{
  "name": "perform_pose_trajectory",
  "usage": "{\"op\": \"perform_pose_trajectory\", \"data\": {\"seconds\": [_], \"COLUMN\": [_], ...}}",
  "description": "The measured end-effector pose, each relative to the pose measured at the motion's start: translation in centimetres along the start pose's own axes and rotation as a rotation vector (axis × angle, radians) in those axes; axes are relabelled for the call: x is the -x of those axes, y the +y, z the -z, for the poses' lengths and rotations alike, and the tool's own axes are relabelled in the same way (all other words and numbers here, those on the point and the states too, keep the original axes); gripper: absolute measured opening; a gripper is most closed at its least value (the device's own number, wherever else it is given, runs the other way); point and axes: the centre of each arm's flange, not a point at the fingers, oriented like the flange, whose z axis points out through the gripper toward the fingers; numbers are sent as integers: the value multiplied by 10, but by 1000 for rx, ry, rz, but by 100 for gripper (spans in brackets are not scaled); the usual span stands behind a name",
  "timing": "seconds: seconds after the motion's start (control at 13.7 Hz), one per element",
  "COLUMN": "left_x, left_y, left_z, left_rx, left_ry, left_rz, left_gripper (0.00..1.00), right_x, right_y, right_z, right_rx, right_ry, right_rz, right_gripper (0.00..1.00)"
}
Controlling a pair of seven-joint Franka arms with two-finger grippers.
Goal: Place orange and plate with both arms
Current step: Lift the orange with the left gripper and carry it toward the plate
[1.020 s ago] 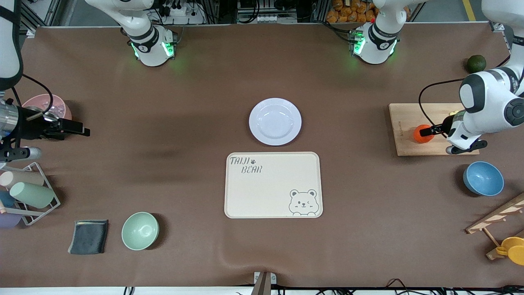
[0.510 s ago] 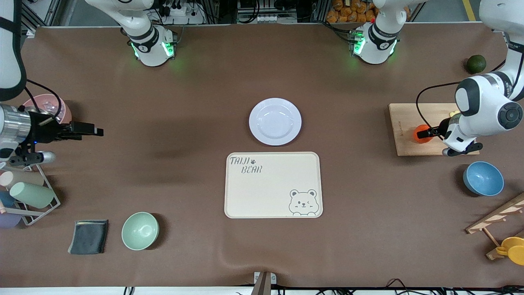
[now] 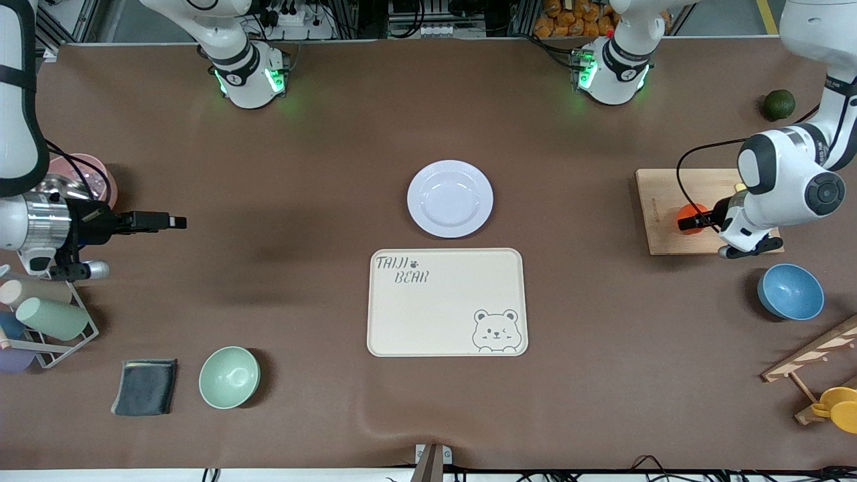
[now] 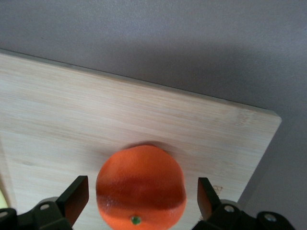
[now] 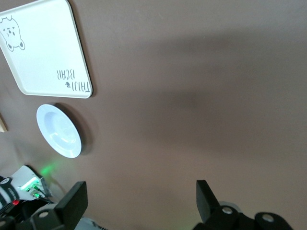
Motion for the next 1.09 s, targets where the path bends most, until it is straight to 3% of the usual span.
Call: {"op": "perform_pose_trajectory", "data": {"seconds": [0.22,0.44,0.51,0.8,1.09], "left_x": [0,0,0,-11,-33], "left_y": [0,-2,-2,-3,33], "left_z": [-7,-8,-8,8,94], "left_rx": [0,1,1,-1,1], "left_ry": [-11,-15,-14,17,32], "left_rz": [1,4,1,-91,-159], "left_gripper": [100,72,70,70,70], "right_x": [0,0,0,1,3], "right_y": [2,2,3,6,8], "right_z": [-10,-13,-16,-29,-45], "right_rx": [-25,-42,-52,-88,-155], "right_ry": [-16,-20,-23,-44,-66], "right_rz": [-9,-12,-15,-30,-50], "right_gripper": [100,100,100,100,100]}}
